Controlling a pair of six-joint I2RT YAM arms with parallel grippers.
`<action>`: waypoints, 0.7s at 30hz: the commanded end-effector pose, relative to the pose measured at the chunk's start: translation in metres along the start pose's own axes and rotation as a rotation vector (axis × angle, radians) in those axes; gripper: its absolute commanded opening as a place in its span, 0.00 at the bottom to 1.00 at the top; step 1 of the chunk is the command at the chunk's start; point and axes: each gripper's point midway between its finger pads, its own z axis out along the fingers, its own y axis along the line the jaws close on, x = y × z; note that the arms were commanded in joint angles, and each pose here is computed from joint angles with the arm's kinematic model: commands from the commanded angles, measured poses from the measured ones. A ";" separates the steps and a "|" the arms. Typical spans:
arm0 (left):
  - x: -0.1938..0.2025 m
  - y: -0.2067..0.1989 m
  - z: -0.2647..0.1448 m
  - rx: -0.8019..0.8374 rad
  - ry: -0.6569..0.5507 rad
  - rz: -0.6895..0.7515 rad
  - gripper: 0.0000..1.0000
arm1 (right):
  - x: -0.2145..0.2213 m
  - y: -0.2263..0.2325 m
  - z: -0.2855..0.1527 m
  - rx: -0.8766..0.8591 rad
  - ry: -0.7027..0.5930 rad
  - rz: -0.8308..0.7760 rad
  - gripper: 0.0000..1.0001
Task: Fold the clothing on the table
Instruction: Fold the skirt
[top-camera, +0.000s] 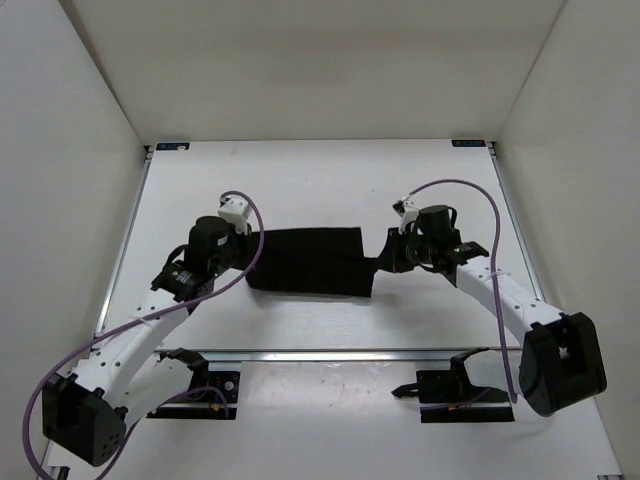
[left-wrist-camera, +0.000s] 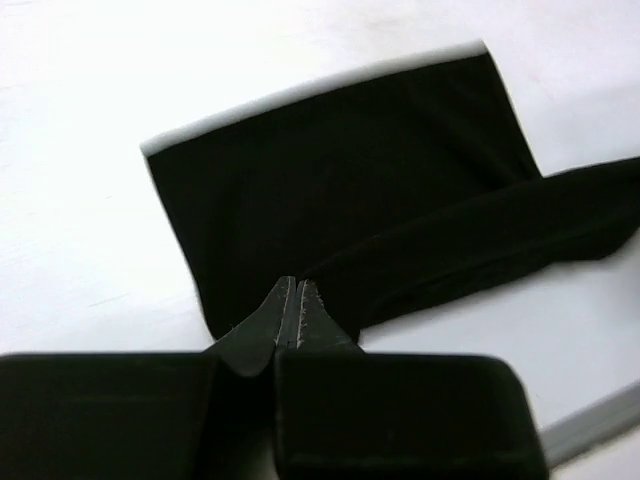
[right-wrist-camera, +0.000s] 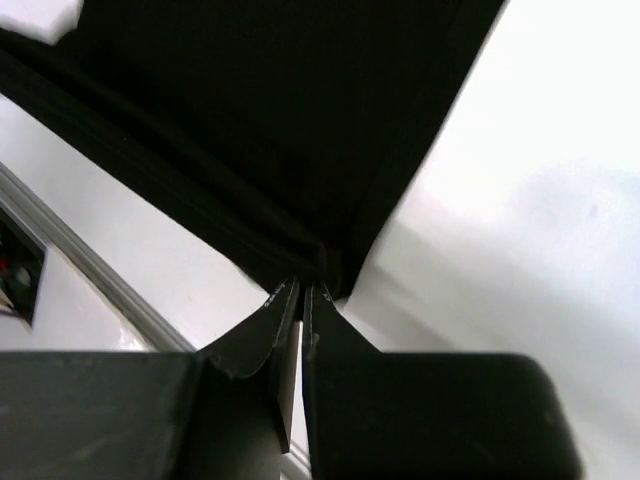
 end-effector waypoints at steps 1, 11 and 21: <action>-0.019 0.035 0.002 -0.109 -0.043 -0.032 0.00 | -0.066 0.003 0.002 -0.021 -0.162 -0.058 0.00; 0.038 0.068 0.070 -0.229 0.167 -0.163 0.00 | -0.108 -0.027 0.101 -0.100 -0.002 -0.083 0.00; 0.060 0.094 0.089 -0.328 0.268 -0.226 0.16 | -0.116 -0.044 0.143 -0.126 0.071 -0.066 0.02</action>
